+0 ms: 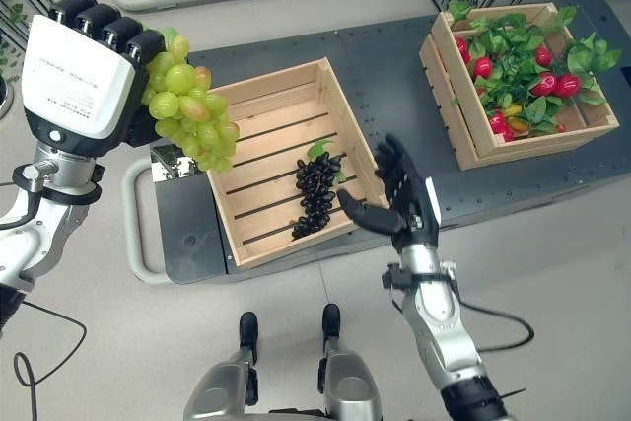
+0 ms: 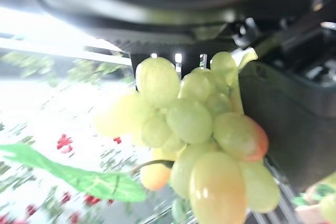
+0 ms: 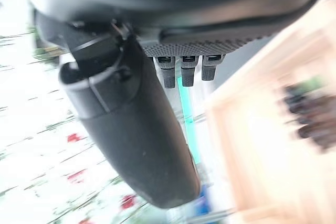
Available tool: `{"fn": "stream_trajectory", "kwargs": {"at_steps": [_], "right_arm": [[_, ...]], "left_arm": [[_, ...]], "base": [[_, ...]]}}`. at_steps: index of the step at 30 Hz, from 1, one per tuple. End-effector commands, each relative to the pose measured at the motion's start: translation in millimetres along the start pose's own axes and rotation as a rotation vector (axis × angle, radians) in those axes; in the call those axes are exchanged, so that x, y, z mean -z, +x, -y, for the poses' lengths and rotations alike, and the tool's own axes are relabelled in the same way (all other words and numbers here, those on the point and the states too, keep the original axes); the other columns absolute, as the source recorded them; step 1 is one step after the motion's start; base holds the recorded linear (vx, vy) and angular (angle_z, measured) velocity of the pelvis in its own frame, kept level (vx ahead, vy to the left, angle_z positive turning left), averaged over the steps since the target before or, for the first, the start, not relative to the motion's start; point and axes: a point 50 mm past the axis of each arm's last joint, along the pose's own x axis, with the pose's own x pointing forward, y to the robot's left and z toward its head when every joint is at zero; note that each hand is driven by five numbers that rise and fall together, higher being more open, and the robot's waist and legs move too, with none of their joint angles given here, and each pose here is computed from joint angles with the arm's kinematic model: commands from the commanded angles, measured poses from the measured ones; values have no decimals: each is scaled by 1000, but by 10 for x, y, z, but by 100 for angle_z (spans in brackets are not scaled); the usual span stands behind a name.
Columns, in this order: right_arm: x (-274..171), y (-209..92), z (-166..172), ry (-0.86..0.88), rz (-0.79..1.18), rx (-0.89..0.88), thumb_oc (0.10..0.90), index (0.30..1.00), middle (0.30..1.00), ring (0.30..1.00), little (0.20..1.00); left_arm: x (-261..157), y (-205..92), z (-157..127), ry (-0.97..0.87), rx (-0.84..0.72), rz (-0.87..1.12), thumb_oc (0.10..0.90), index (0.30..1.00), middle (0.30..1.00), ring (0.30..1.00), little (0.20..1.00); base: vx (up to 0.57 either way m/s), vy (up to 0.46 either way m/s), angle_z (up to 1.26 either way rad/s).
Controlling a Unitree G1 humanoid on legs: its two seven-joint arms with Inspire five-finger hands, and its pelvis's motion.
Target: Pick up the fruits from the basket on one side to the basket on the other side
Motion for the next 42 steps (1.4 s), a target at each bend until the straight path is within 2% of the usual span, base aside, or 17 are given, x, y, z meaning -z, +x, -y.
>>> {"fn": "stream_trajectory", "kwargs": {"at_steps": [1,5,12,17,24,32,42], "right_arm": [[-67,-150,15,94,-2,-127,800,900,900,900,900],[-107,-66,-209,210,-18,-258,800,900,900,900,900],[-101,35,-484,329,-90,-345,800,900,900,900,900],[15,-12,-579,412,-217,-387,800,900,900,900,900],[130,-104,-630,468,-332,-461,800,900,900,900,900],[98,-72,-467,405,-290,-359,800,900,900,900,900],[6,-65,-73,305,-212,-134,800,900,900,900,900]], "left_arm": [[-174,79,-61,-10,-57,93,400,300,300,300,300],[-394,270,-193,2,-78,283,400,300,300,300,300],[-694,456,-332,0,-93,485,400,300,300,300,300],[-782,456,-350,-10,-1,546,400,300,300,300,300],[-842,425,-361,7,28,594,400,300,300,300,300],[-756,439,-382,23,45,550,400,300,300,300,300],[-615,351,-384,38,100,493,400,300,300,300,300]], "base": [[43,-2,1],[29,-4,0],[14,-17,-2],[9,-14,4],[0,0,0],[0,0,0],[0,0,0]]}}
